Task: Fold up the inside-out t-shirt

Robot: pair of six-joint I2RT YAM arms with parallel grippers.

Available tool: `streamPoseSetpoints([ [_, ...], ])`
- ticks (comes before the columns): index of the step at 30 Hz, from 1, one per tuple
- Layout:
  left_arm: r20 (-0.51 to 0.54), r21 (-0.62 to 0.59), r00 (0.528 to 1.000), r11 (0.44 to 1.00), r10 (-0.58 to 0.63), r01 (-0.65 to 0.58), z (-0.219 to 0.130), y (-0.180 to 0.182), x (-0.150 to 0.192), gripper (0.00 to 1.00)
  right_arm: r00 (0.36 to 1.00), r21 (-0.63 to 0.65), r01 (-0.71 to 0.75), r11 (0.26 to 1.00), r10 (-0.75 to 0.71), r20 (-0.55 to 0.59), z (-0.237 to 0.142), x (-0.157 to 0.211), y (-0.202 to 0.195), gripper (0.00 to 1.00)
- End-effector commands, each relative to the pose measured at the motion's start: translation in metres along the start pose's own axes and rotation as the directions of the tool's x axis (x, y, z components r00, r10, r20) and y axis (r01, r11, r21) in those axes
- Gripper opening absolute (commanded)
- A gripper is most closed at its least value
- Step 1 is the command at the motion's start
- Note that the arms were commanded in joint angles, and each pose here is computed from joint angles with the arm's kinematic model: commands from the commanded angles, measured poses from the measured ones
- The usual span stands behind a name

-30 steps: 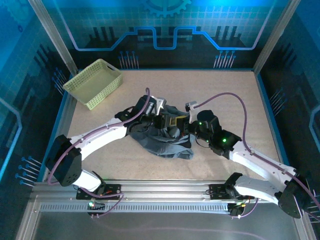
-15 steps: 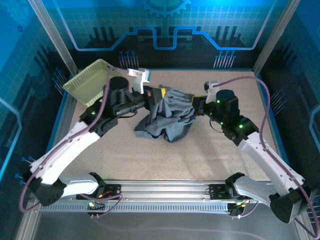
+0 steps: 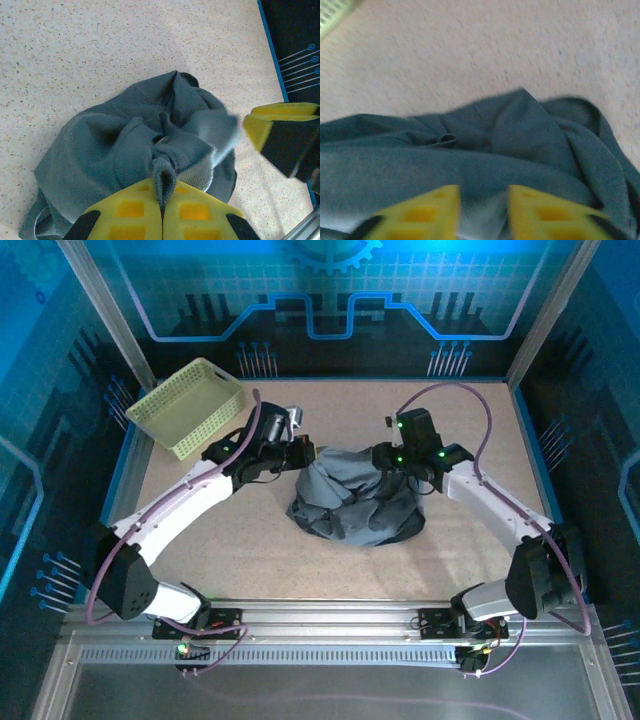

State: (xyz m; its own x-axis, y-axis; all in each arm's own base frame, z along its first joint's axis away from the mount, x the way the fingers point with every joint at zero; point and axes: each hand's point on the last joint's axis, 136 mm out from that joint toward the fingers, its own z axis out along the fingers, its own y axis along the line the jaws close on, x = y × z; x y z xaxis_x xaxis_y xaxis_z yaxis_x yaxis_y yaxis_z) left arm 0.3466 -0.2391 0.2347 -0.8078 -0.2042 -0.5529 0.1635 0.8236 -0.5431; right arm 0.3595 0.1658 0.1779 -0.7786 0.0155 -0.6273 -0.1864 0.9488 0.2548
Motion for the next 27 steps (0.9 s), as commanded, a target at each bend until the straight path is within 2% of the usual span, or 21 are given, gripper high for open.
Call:
streamPoseSetpoints([
  [1,0.093,0.086,0.996,0.996,0.003,-0.011,-0.035,-0.025,-0.02,0.0,0.997,-0.013,-0.005,1.0,0.006,0.075,-0.03,-0.015,0.005,0.66],
  [5,0.073,0.058,0.997,0.998,-0.008,0.004,-0.025,-0.011,-0.009,0.0,1.0,-0.003,-0.007,1.0,0.007,0.006,-0.027,0.024,0.012,0.78],
  [9,0.07,0.051,0.997,0.998,-0.038,0.034,-0.021,-0.001,-0.003,0.0,0.996,0.003,-0.005,1.0,0.006,-0.094,-0.015,0.079,0.026,0.82],
  [15,0.107,0.046,0.993,0.998,-0.057,0.053,-0.027,0.002,-0.014,0.0,0.99,-0.076,0.033,0.997,-0.044,-0.136,-0.002,0.132,0.072,0.89],
  [19,0.158,0.064,0.984,0.995,-0.088,0.078,-0.04,-0.001,-0.031,0.0,0.976,0.075,0.079,0.994,-0.062,-0.207,0.03,0.155,0.055,0.86],
  [21,0.193,0.078,0.975,0.992,-0.11,0.097,-0.052,-0.002,-0.043,0.0,0.971,0.137,0.104,0.985,-0.07,-0.228,0.041,0.163,0.044,0.78],
  [24,0.265,0.085,0.957,0.991,-0.12,0.101,-0.078,-0.002,-0.065,0.0,0.971,0.224,0.14,0.964,-0.089,-0.223,0.043,0.165,0.026,0.5],
  [27,0.364,0.062,0.924,0.993,-0.119,0.103,-0.114,0.004,-0.09,0.0,0.976,0.365,0.184,0.913,-0.126,-0.176,0.022,0.146,-0.002,0.19],
])
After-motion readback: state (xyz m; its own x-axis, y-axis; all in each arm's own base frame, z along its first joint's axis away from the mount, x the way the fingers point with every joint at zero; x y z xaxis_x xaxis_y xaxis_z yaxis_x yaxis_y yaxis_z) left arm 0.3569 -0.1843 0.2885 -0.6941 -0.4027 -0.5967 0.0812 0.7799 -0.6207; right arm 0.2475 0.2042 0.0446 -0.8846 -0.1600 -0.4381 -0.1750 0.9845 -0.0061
